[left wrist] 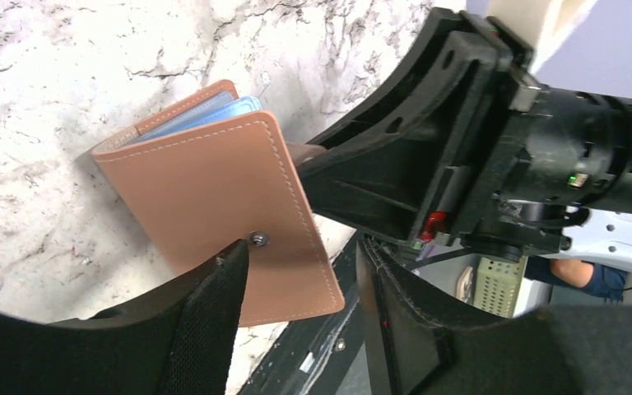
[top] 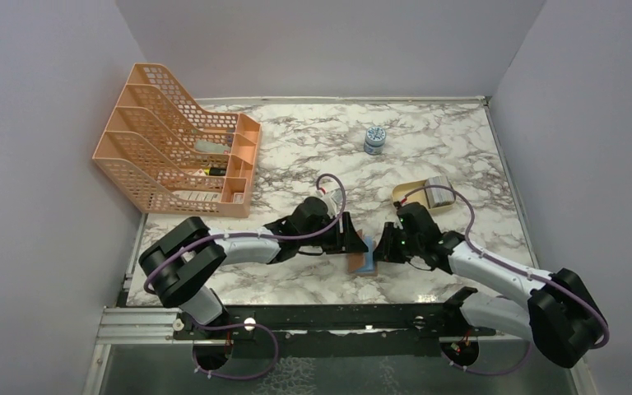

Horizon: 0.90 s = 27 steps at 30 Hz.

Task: Put the credit cards into the card holder
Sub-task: Close the card holder at the center of the board.

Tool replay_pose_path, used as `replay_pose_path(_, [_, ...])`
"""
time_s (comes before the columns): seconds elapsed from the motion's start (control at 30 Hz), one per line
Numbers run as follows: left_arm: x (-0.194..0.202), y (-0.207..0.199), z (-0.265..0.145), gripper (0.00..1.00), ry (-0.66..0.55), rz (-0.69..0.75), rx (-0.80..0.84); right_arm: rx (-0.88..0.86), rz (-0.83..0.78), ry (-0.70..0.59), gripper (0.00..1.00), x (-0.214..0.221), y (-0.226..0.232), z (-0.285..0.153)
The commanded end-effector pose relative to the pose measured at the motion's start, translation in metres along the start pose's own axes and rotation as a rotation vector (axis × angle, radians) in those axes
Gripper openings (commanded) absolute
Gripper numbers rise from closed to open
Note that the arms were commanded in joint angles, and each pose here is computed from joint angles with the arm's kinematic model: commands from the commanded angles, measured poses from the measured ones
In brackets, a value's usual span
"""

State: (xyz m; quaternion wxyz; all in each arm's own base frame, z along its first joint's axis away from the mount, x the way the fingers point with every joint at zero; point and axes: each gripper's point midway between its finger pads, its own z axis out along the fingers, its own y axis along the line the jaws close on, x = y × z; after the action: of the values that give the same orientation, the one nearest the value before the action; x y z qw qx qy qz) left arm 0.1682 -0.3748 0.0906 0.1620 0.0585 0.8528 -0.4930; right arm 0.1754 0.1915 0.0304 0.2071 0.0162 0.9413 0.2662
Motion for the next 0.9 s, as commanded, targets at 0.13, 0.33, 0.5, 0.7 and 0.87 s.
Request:
replay_pose_path(0.13, [0.002,0.001,0.012,0.48,0.027,0.059,0.011,0.14,-0.001,-0.093,0.25,-0.018,-0.016,-0.024])
replay_pose_path(0.33, [0.006,0.012,0.017,0.42,0.043,0.056,-0.015,0.159,-0.008,-0.091,0.24,-0.018,-0.018,-0.026])
replay_pose_path(0.5, [0.007,0.016,0.024,0.37,0.064,0.057,-0.031,0.165,-0.008,-0.104,0.21,-0.024,-0.016,-0.028])
replay_pose_path(0.7, [0.012,0.034,0.03,0.33,0.088,0.048,-0.096,0.063,-0.05,-0.117,0.17,-0.028,0.003,-0.032])
replay_pose_path(0.87, [0.016,0.044,0.033,0.32,0.113,0.05,-0.137,0.003,-0.047,-0.094,0.22,-0.025,0.015,-0.031])
